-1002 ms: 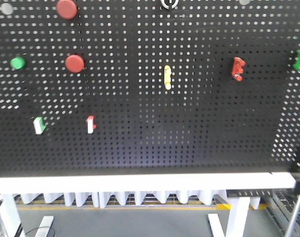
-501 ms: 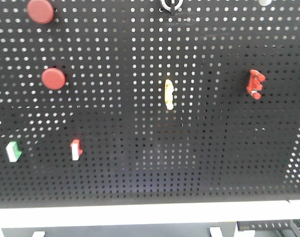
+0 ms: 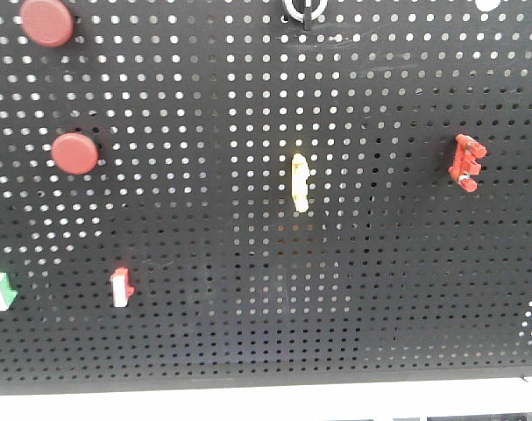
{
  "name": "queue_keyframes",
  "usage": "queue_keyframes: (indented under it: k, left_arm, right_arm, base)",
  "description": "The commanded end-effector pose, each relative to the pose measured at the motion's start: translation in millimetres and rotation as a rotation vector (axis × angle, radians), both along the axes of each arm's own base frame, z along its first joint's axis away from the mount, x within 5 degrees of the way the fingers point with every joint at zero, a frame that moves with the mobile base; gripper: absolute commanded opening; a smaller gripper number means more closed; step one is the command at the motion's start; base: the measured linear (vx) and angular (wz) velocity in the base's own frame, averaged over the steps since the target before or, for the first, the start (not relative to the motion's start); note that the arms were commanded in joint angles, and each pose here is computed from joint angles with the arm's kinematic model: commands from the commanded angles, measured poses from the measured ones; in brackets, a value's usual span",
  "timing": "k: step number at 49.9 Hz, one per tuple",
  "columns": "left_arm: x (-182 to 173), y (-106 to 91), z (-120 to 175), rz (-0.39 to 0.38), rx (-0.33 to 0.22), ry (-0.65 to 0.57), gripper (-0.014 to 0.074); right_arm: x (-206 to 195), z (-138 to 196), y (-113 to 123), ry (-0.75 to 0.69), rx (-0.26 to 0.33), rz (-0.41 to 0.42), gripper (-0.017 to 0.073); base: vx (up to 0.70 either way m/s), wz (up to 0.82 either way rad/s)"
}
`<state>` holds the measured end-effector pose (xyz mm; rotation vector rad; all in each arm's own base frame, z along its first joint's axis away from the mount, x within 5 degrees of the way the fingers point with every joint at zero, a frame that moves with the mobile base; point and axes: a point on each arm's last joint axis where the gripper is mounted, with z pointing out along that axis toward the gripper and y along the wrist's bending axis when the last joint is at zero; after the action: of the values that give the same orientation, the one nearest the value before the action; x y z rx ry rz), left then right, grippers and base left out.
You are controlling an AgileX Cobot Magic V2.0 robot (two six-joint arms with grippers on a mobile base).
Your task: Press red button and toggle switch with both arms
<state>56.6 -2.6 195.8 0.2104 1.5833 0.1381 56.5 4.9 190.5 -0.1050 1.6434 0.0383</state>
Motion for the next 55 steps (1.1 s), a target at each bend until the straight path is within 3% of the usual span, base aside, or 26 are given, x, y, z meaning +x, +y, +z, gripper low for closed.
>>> queue_keyframes:
  k: [1, 19, 31, 36, 44, 50, 55]
  left_arm:
    - [0.8, 0.2, -3.7, 0.001, -0.02, -0.051, 0.0001]
    - [0.8, 0.2, -3.0, 0.001, -0.02, -0.058, 0.0001]
    - [-0.1, 0.7, 6.7, 0.006, -0.023, -0.147, 0.0001]
    - [-1.3, 1.4, 14.5, 0.011, -0.033, -0.234, 0.0001]
    - [-9.0, 3.5, 47.9, 0.007, -0.169, -0.396, 0.0001]
    - [-19.9, 2.7, 91.6, -0.009, -0.165, -0.435, 0.0001]
    - [-29.6, 2.2, 138.8, -0.013, -0.124, -0.486, 0.0001]
  right_arm:
    - [0.4, 3.4, -0.2, -0.071, 0.001, -0.005, 0.0]
    - [0.4, 4.1, -0.1, -0.078, 0.0, -0.004, 0.0]
    - [-0.7, 17.3, 0.2, -0.22, 0.016, 0.0, 0.0]
    - [-2.6, 28.6, 0.3, -0.296, 0.06, 0.005, 0.0]
    - [-8.4, 65.9, -0.5, -0.326, 0.089, 0.006, 0.0]
    - [-9.3, 112.6, -0.9, -0.321, 0.06, -0.001, 0.0]
    - [-2.9, 157.1, -0.4, -0.34, 0.06, -0.001, 0.0]
  base:
    - [0.03, -0.02]
    - [0.01, 0.0]
    - [0.0, 0.0]
    - [0.0, 0.0]
    - [0.0, 0.0]
    - [0.0, 0.0]
    - [0.0, 0.0]
